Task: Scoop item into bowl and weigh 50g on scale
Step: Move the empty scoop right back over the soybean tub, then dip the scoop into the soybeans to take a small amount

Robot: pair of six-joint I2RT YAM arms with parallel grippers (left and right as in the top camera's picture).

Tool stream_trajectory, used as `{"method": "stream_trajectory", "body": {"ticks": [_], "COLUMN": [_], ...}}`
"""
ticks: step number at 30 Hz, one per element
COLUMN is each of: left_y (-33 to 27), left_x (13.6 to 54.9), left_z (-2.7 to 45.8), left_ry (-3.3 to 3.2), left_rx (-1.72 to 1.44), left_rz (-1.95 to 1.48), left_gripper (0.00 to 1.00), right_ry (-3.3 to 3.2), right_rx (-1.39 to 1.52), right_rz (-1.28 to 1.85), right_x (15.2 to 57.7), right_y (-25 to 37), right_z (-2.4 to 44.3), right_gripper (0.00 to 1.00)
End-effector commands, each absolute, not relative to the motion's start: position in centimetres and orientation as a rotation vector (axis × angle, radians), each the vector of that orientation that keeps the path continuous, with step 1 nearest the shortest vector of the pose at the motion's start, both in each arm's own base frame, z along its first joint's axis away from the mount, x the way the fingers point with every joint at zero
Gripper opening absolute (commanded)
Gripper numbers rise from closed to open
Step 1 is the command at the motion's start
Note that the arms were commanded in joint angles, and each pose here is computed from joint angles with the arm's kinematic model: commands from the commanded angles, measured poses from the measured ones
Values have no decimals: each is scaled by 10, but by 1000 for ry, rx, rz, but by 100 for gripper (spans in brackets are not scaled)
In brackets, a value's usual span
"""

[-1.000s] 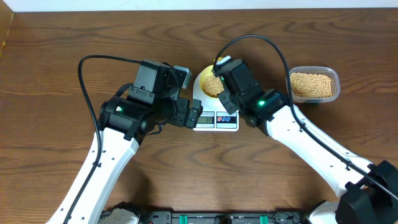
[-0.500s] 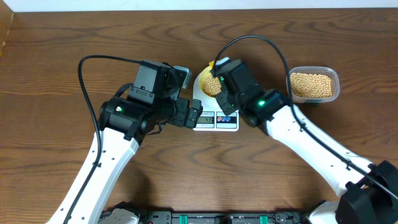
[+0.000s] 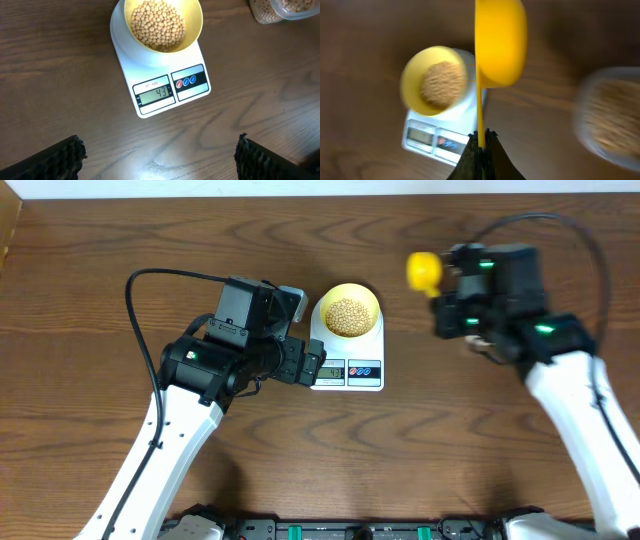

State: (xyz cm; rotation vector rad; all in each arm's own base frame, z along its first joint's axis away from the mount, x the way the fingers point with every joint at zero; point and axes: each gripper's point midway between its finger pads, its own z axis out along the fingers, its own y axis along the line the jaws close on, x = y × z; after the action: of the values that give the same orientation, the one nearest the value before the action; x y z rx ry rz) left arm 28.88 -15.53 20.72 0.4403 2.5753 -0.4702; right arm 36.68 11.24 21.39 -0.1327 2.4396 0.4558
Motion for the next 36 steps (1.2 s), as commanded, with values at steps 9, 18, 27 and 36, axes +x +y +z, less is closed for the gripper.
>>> {"method": "stream_trajectory", "body": {"ticks": [9,18,27,36], "left_y": [-155,-155,-155,-155], "left_x": [293,293,293,293], "left_z": [220,220,220,220], "left_ry": [2543,2543,2544,2543], "left_rx": [418,418,418,418], "left_rz": [-470,-470,-470,-470], "left_gripper": [98,98,98,98], "right_ry": [2578,2688,2771,2762], "right_rx": [140,182,192,211], "right_rz": [-71,-104,-174,-177], "right_x": [355,356,350,352], "right_y": [-13,-16,-23,-28], "right_z": [190,156,134,134], "right_gripper": [1,1,1,1]}}
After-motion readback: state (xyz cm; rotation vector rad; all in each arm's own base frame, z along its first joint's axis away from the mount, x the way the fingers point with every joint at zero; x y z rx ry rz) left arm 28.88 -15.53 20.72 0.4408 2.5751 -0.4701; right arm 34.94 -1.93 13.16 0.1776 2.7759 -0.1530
